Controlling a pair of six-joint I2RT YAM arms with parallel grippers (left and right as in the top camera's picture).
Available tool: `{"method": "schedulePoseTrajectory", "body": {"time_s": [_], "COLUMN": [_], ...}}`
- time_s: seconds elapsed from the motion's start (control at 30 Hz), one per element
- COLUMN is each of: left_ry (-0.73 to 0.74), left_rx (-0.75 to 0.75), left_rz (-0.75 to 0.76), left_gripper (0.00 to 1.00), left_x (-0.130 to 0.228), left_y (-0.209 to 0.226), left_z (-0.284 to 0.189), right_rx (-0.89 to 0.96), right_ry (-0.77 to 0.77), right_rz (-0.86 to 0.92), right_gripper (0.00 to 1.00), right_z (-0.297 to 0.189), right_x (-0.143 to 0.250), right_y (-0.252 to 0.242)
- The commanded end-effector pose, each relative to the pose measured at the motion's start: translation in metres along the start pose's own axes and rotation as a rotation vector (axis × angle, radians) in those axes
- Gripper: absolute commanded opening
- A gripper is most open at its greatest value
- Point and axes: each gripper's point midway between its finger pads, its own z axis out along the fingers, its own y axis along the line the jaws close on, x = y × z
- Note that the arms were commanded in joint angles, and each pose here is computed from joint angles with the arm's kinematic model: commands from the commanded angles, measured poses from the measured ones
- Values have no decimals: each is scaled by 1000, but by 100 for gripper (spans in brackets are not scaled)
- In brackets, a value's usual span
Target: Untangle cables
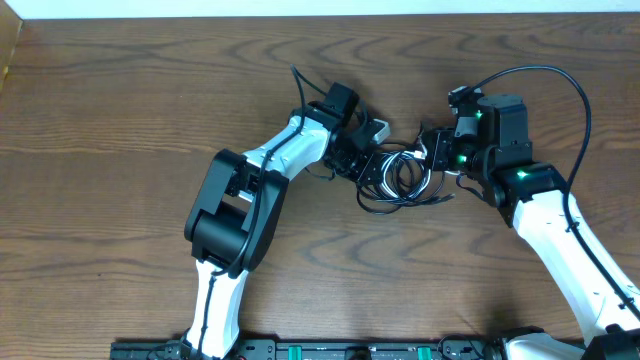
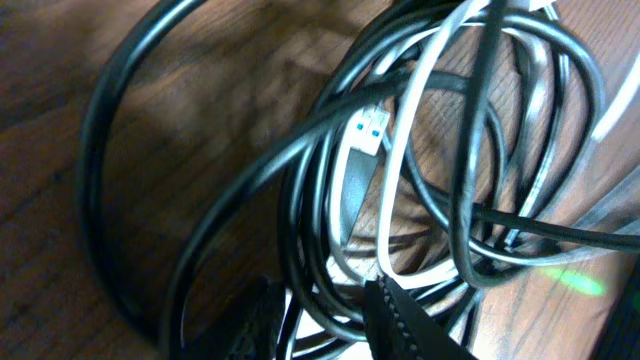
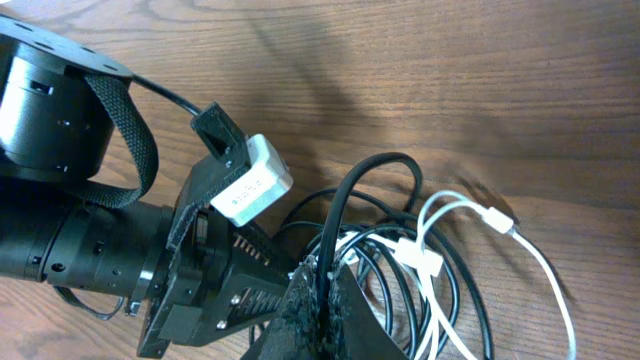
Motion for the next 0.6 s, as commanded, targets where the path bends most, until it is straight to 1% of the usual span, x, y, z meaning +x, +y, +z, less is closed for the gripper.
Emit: {"method": "schedulePoseTrajectory", "body": {"time_s": [0.0, 0.37, 0.4, 0.43, 0.5, 0.53, 0.57], "left_ry": [33, 52, 52, 48, 46, 44, 41], "left_rx": [-88, -90, -114, -144, -158, -158, -159], "left_rz": [-22, 21, 16, 6, 8, 12, 13], "left_gripper": [37, 36, 35, 31, 29, 23, 14], "left_x": [7, 9, 9, 8, 7, 6, 5], "left_y": [21, 5, 7, 10, 10, 9, 9], "left_z": [10, 22, 22, 23, 25, 25, 25], "right_rx": [-21, -22, -22, -22, -22, -22, -21], "right_ry": [-31, -33, -33, -33, -32, -31, -31], "right_rz": [-17, -21, -21, -21, -21, -21, -21], "right_gripper": [1, 1, 1, 1, 1, 1, 1], "right_z": [-7, -7, -7, -7, -7, -7, -7], "right_x": [-10, -11, -11, -11, -11, -10, -10], "right_y": [8, 8, 9, 9, 8, 8, 8]}}
